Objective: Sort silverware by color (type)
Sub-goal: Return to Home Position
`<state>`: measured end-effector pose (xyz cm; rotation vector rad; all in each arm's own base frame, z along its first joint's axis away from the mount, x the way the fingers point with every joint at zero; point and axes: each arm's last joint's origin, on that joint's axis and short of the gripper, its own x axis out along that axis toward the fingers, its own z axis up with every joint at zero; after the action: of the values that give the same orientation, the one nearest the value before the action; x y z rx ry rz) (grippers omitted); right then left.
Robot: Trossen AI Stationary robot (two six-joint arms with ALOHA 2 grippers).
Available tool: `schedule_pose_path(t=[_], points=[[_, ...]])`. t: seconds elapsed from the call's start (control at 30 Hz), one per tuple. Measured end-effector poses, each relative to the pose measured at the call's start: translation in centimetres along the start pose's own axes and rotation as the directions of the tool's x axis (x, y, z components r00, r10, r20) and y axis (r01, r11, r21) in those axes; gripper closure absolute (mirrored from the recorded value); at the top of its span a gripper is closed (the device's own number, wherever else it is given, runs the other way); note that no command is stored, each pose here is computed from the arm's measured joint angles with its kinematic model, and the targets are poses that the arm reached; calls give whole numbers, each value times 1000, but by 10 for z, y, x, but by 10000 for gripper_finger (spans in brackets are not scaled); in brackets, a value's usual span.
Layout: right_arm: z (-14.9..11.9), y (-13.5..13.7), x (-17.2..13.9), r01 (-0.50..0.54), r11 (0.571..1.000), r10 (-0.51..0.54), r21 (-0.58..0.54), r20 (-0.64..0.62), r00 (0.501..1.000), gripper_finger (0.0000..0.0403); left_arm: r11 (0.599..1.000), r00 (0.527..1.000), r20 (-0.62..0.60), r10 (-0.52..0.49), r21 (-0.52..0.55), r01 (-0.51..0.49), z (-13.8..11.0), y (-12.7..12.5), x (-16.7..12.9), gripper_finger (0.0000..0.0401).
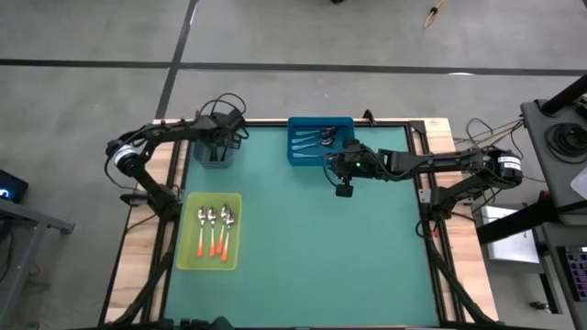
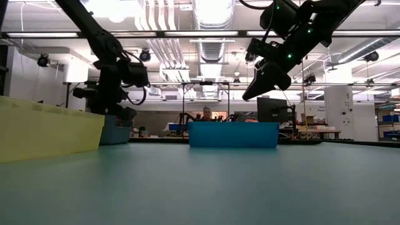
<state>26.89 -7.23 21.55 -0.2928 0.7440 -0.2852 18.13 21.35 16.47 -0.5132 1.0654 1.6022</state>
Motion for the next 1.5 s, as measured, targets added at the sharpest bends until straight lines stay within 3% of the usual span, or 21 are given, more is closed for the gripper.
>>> schedule_pose_path(t=[0.37,0.5,0.73,0.83,0.93,1.03,1.2,1.33,1.5], points=[[0,0,0,-1,1000,1,1,2,1000,360,988,987,149,-64,150,42,-21,-10,-58,351],[3,1,0,-57,998,57,-2,47,997,360,975,965,227,-132,207,84,-31,-8,-88,351],[11,2,-1,-134,991,136,-27,162,977,360,899,890,332,-313,405,164,-56,3,-134,362],[13,2,-1,-142,989,147,-37,183,972,360,839,836,359,-415,506,199,-77,9,-145,363],[11,4,0,-180,981,191,-65,227,955,360,747,742,351,-571,597,293,-100,15,-149,363],[8,6,1,-161,983,178,-83,276,944,360,686,622,367,-692,604,406,-115,23,-149,363],[1,4,-4,-150,985,170,-87,310,935,360,589,460,378,-803,621,517,-130,38,-137,363],[-5,0,-17,-133,988,151,-74,344,927,360,546,370,402,-838,626,557,-138,51,-130,363],[-16,-2,-35,-110,992,124,-60,380,917,360,534,316,436,-843,609,587,-143,65,-124,363]])
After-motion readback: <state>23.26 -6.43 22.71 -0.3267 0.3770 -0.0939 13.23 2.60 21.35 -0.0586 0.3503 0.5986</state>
